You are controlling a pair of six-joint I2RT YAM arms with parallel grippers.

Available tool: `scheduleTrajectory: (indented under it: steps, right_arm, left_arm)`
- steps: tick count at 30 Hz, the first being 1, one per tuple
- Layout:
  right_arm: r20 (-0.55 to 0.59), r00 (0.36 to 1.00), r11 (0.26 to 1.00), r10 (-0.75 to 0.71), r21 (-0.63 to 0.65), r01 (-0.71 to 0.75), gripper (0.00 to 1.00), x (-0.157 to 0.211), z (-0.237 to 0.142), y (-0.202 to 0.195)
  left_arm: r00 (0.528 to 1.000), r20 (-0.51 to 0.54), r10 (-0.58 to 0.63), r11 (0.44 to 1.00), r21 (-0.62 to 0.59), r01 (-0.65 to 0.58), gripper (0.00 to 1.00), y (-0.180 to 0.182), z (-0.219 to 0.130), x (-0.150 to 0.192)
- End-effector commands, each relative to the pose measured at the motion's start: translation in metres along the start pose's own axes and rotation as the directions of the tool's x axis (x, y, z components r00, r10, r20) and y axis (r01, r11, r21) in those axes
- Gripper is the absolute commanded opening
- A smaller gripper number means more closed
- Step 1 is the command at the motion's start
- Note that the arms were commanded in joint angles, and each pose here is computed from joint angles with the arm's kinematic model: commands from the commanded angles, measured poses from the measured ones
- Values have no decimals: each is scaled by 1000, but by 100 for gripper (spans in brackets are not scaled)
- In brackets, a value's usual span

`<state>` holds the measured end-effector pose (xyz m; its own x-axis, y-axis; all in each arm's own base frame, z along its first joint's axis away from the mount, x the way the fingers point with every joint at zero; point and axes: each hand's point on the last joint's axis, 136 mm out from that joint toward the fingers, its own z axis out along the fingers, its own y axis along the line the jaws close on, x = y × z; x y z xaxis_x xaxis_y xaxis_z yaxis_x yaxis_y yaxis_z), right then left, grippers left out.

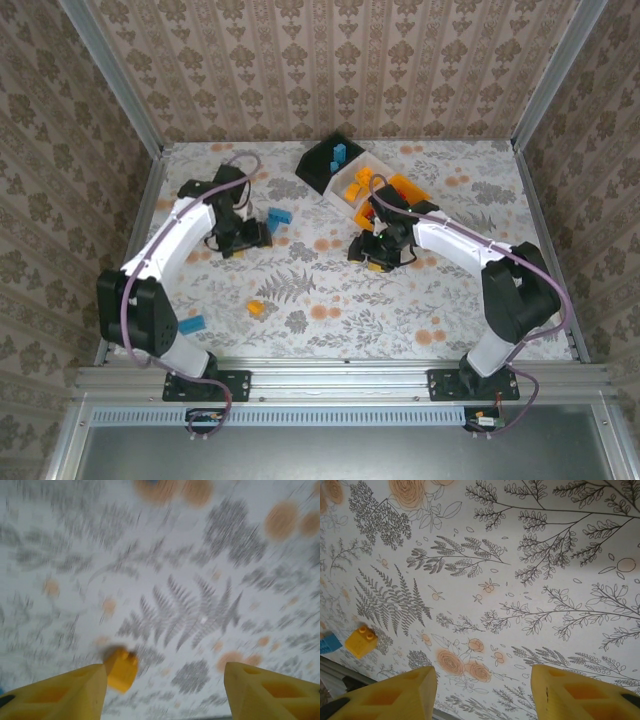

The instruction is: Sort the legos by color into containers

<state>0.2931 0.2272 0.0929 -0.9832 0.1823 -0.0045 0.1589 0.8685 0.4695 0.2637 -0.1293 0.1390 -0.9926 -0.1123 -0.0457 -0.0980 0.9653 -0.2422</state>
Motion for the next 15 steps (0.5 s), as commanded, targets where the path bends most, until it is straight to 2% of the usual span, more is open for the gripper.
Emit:
scheduleTrajectory:
  steps: [1,4,8,15]
  right_arm:
    - [0,1000,1000,-14,-25,14,53,-6,0,13]
    - [-7,1000,1000,-18,-23,18,53,-8,2,14]
    - [-13,1000,999,-26,-25,26,53,-9,4,16]
    - [-10,999,999,-38,-17,37,53,-9,2,15]
  left_arm:
    - [993,-94,-77,996,-60,71,67,21,7,47]
    - [979,-124,-164,985,-66,157,70,29,19,72]
    - [935,-215,-281,960,-60,275,72,33,45,98]
    - [881,-303,-363,929,-43,368,73,35,75,110]
